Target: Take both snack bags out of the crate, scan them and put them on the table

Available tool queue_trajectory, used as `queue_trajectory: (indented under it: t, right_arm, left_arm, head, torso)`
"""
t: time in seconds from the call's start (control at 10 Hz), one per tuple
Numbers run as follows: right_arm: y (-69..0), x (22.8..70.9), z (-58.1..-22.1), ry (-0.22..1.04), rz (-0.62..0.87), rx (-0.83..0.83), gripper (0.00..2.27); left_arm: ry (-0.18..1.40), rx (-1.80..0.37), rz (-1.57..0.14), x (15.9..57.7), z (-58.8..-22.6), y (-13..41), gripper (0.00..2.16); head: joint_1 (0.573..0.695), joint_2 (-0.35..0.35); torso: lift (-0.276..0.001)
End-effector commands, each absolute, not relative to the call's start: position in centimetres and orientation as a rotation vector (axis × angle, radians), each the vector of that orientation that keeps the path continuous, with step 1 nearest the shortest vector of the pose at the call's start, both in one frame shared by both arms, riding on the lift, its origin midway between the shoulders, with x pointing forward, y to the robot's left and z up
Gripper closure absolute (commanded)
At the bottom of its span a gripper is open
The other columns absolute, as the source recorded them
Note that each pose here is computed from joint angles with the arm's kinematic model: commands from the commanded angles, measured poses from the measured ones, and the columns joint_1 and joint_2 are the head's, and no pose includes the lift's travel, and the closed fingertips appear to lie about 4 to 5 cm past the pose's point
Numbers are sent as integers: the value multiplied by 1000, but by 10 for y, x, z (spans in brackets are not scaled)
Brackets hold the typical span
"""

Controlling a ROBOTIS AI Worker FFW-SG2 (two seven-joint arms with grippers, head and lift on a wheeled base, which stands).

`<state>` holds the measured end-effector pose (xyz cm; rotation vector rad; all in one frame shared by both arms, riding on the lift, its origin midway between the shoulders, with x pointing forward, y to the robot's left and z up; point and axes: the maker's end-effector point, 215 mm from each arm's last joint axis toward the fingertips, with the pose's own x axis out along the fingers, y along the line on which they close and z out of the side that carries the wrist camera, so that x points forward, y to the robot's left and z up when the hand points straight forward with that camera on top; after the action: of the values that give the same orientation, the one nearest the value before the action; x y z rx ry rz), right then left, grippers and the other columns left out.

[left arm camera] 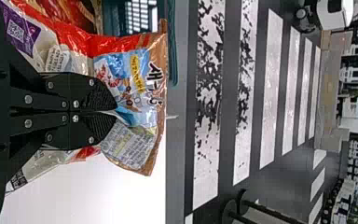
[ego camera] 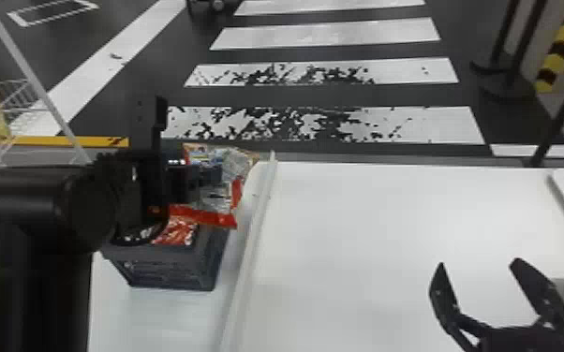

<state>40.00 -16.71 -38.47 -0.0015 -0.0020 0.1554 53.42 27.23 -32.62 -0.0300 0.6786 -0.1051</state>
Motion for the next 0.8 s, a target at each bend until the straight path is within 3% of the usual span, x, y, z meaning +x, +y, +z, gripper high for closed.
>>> queue_trajectory:
  t: [0.0, 0.4, 0.7]
  right_arm:
    - [-168, 400, -384, -2, 154, -3, 73]
    - [-169, 403, -383, -7, 152, -4, 73]
    - [-169, 407, -383, -10, 152, -4, 73]
  left_arm:
    - [687, -39, -167, 533, -333, 226, 2142]
    - [699, -20, -240, 522, -348, 134, 2142]
    - [579, -35, -238, 525, -360, 92, 2142]
  head:
    - [695, 134]
    - [695, 11]
    - [695, -59]
  torso:
    - [-92]
    - [-92]
    - [-92]
